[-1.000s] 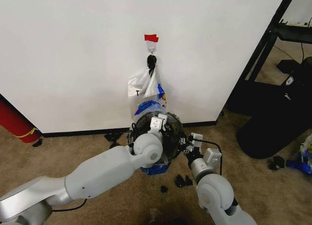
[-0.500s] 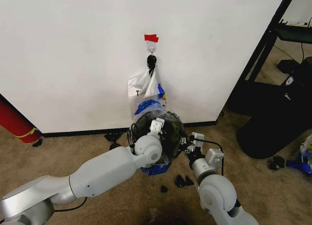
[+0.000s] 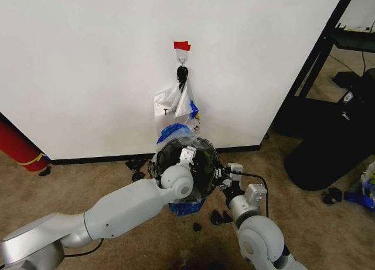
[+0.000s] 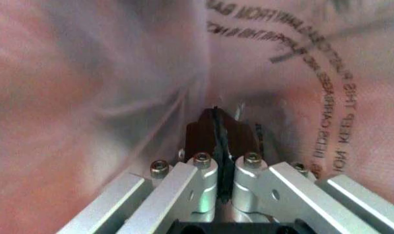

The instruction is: Pick up the garbage bag from the wall and place it over the trash bin.

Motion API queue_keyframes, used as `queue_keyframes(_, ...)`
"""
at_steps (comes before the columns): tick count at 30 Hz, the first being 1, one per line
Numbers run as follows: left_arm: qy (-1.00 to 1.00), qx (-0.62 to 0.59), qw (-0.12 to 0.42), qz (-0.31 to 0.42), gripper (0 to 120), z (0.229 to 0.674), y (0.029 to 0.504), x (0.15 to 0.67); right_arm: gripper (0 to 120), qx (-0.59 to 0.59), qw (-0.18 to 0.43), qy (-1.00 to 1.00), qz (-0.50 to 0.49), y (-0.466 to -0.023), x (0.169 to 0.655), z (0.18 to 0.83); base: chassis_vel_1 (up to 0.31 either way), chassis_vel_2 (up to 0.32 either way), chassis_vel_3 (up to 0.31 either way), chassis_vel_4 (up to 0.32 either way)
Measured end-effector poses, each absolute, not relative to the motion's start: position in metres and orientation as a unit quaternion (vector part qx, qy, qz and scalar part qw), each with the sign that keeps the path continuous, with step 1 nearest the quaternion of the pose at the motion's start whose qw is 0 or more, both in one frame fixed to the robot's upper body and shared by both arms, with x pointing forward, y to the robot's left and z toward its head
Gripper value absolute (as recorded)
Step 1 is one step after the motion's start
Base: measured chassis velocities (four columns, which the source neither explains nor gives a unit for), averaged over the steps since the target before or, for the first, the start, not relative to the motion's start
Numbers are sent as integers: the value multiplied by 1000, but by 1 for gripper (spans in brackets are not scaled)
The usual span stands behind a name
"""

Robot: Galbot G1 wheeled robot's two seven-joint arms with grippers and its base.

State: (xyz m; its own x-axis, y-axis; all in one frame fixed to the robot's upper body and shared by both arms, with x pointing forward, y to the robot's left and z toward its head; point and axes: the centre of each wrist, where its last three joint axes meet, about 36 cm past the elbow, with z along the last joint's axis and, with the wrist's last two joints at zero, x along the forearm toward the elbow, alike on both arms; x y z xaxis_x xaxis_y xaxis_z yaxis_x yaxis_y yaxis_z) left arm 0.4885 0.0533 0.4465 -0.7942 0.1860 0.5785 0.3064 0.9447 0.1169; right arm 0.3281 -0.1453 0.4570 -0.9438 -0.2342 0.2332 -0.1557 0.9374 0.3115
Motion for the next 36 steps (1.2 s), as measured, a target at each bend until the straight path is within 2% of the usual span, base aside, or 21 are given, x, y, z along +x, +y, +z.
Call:
queue_keyframes(7,-941,-140,294,-93,0,454,55,484,1,97,135,-976,-144,-146,330,453,0,0,0,0)
queue_keyframes(12,-943,-159,276,-98,0,478,71,470,1,86,130,-978,-142,-142,335,446,0,0,0,0)
queue_keyframes(18,-930,-191,300,-90,0,495,81,458,1,86,127,-979,-134,-142,335,442,0,0,0,0)
queue_keyframes(36,-889,-233,379,-108,0,476,61,458,1,103,127,-978,-126,-135,324,446,0,0,0,0)
